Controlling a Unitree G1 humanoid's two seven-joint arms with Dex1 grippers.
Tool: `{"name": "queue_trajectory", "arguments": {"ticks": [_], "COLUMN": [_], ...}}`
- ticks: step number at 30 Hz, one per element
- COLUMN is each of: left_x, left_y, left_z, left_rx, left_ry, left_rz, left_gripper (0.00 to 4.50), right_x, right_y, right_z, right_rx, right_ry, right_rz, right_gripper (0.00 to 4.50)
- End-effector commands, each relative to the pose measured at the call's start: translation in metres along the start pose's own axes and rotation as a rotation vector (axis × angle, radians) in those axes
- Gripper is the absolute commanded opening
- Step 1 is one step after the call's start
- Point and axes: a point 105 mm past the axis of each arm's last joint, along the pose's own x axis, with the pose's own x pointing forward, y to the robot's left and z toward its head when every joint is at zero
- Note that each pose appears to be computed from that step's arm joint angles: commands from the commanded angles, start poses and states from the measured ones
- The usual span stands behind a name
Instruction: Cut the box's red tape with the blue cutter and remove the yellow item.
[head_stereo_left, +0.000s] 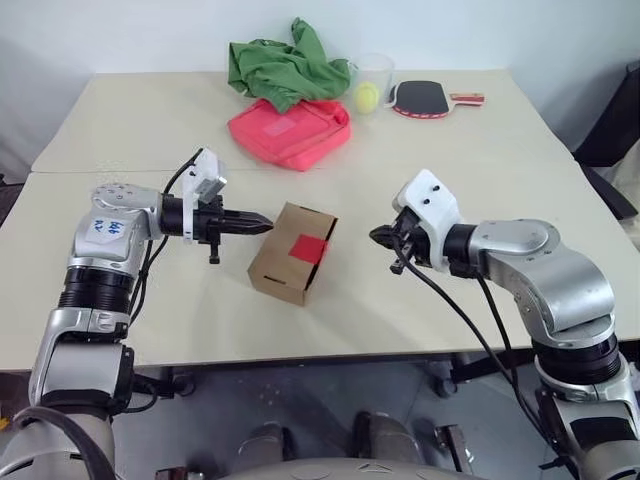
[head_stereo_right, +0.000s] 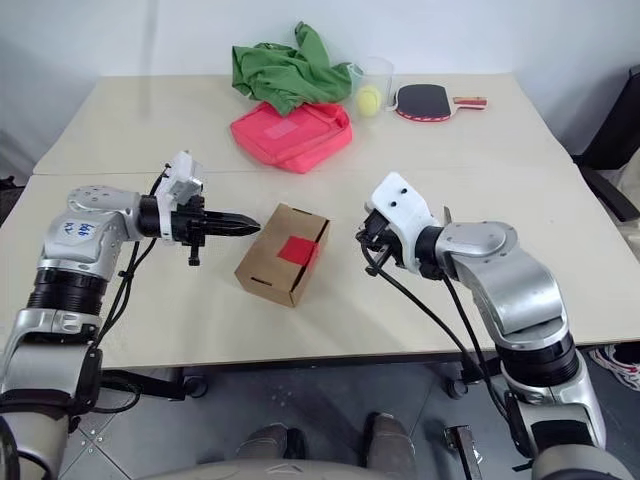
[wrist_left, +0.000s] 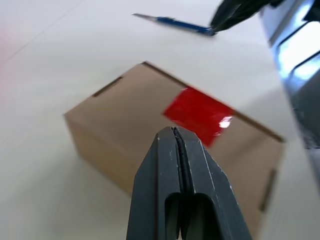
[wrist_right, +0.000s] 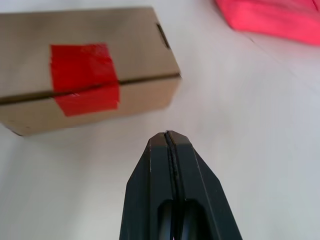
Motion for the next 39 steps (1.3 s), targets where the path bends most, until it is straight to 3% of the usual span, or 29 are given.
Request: {"name": "queue_trajectory", "arguments": {"ticks": [1, 8, 13, 21, 28, 39], "left_x": [-0.004, -0.003, 0.001, 0.010, 0.002, -0.029], "left_y": [0.015, 0.004, -0.020, -0.033, -0.030, -0.012], "left_z": [-0.002, -0.028, -0.046, -0.042, -0.039, -0.001], "left_rx": [-0.015, -0.076, -0.137, -0.151, -0.138, 0.018], "left_ry": [0.042, 0.090, 0.146, 0.119, 0.117, 0.093], "left_rz": [0.119, 0.137, 0.070, 0.053, 0.077, 0.117], "left_gripper": [0.00, 0.00, 0.00, 0.00, 0.00, 0.00], "right_x": [0.003, 0.038, 0.057, 0.072, 0.058, 0.008], "right_y": [0.008, 0.019, 0.032, 0.042, 0.028, 0.005], "right_z": [-0.001, -0.005, -0.003, -0.001, -0.006, 0.002], "right_rx": [-0.019, -0.015, -0.010, 0.011, -0.013, -0.038], "right_ry": [0.001, 0.026, 0.013, -0.018, -0.003, 0.006], "right_rz": [-0.003, 0.019, 0.085, 0.162, 0.109, 0.012], "right_gripper": [0.02, 0.02, 0.02, 0.02, 0.02, 0.02]}}
